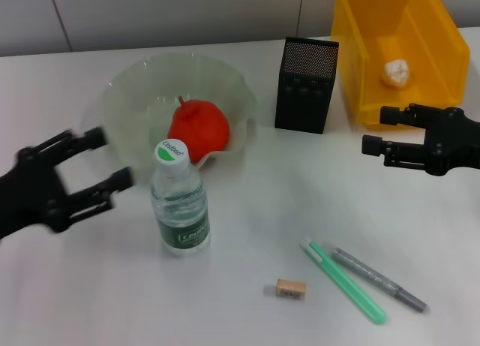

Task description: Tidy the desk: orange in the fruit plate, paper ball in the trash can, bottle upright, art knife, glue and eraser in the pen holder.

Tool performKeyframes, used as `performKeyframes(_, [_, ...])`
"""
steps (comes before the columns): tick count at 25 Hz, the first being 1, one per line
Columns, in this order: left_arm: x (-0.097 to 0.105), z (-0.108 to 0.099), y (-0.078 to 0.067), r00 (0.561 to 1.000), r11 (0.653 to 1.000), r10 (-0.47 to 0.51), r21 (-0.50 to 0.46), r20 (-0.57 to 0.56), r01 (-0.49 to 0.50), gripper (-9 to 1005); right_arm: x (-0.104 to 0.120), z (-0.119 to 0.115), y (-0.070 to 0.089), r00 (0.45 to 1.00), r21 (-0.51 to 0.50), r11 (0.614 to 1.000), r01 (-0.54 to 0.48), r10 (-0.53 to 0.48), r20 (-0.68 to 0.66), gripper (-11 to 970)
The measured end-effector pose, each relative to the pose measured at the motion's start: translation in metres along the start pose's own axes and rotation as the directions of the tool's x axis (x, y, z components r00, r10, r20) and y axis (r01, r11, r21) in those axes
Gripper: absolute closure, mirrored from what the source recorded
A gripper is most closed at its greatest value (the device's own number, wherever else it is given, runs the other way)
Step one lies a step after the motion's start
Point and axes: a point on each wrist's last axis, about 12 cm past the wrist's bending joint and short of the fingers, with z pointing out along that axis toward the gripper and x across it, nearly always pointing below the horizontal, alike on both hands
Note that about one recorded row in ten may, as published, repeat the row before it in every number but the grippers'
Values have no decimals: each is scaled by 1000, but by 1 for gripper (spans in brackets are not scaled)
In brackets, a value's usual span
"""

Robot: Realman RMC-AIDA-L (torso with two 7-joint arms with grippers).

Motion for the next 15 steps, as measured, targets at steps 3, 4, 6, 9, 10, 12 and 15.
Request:
performKeyframes(3, [1,-20,-5,1000,1000,6,11,-7,-6,201,-2,-1,1,1000,-11,1000,-4,4,-1,191])
performKeyframes(4, [2,-27,-7,1000,1000,2,19,-12,-1,203,-4,-1,1,1000,-11,1000,-11,11,-5,192])
performKeyframes(6, [6,-35,-12,1000,999,-17,42,-24,18,208,-10,-2,0,999,-5,1000,-26,26,-47,192])
performKeyframes(9, [14,-37,-20,997,995,-32,95,-64,38,210,-28,1,-3,985,26,998,-51,55,-165,193])
performKeyframes(10, [17,-36,-23,996,993,-36,113,-79,45,211,-34,3,-3,974,33,997,-62,68,-217,193])
performKeyframes(12, [23,-32,-29,995,989,-37,137,-96,50,211,-50,10,-1,934,62,995,-81,97,-343,194])
performKeyframes(15, [28,-26,-33,993,986,-29,162,-110,47,211,-76,23,4,849,109,992,-58,106,-518,194])
